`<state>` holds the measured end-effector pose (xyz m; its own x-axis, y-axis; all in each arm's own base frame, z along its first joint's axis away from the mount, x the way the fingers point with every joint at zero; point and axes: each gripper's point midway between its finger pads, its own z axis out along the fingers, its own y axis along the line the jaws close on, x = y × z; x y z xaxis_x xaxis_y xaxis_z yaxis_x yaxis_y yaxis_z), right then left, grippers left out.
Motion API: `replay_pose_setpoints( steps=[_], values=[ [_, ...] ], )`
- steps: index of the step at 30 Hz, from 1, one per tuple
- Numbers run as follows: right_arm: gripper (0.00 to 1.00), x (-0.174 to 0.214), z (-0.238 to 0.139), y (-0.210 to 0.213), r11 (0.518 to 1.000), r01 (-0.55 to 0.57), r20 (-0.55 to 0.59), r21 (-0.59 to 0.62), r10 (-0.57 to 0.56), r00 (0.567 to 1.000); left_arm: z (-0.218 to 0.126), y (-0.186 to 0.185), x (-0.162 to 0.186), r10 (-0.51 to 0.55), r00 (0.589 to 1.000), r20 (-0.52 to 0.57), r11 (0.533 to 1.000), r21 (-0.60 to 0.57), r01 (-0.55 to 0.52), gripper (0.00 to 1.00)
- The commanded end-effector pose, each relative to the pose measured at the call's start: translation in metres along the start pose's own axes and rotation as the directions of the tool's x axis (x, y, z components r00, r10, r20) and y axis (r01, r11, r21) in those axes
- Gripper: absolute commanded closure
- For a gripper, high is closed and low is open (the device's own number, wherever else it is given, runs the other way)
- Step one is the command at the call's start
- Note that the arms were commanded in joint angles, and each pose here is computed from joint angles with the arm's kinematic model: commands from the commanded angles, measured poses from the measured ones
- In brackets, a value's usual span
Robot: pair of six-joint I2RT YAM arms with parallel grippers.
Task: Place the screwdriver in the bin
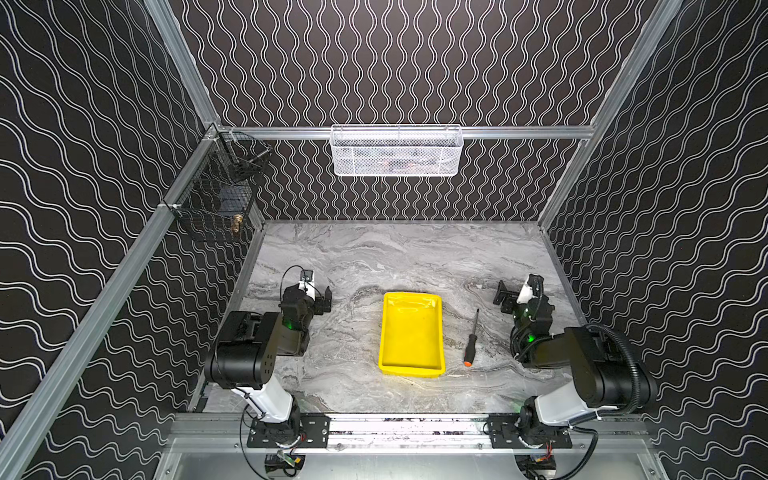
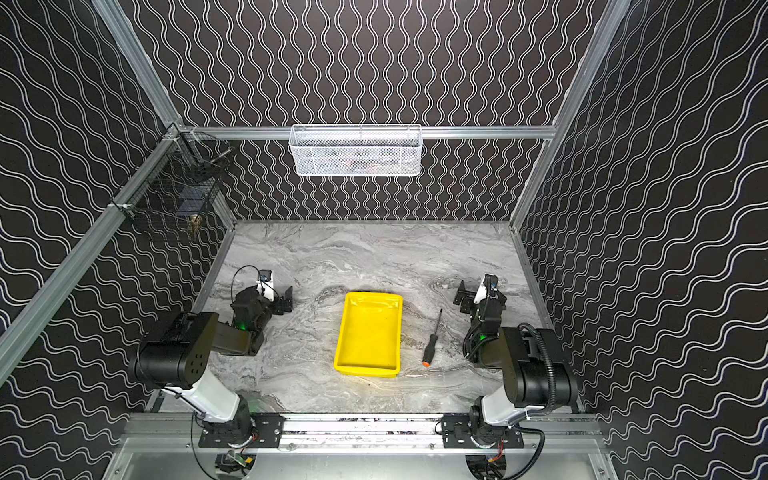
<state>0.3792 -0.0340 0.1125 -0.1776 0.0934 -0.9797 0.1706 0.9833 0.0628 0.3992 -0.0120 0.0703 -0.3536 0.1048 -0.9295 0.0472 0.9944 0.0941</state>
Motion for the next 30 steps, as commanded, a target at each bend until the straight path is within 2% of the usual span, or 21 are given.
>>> replay_pose_setpoints(
  steps=[1,18,22,28,30],
  values=[
    [0.00,-0.005,0.000,0.000,1.000,-0.005,0.023,0.000,0.005,1.000,0.001,0.000,-0.004,0.007,1.000,0.011,1.000,0.002,-0.007,0.01],
    [0.00,-0.005,0.000,0.001,1.000,-0.006,0.021,-0.002,0.006,1.000,0.000,0.000,-0.005,0.009,1.000,0.017,1.000,0.000,-0.009,0.01],
    [0.01,-0.006,-0.001,0.000,1.000,-0.004,0.028,0.000,0.004,1.000,-0.002,0.014,-0.011,-0.020,1.000,0.005,0.997,-0.077,0.021,0.01],
    [0.00,-0.013,-0.008,0.001,1.000,-0.003,0.059,-0.008,0.003,0.998,-0.001,0.021,-0.014,-0.032,0.999,-0.016,0.992,-0.121,0.029,0.01],
    [0.00,-0.022,-0.012,-0.003,1.000,-0.009,0.057,0.024,0.008,0.998,-0.006,0.025,-0.022,-0.030,0.999,-0.015,0.988,-0.154,0.028,0.01]
  ],
)
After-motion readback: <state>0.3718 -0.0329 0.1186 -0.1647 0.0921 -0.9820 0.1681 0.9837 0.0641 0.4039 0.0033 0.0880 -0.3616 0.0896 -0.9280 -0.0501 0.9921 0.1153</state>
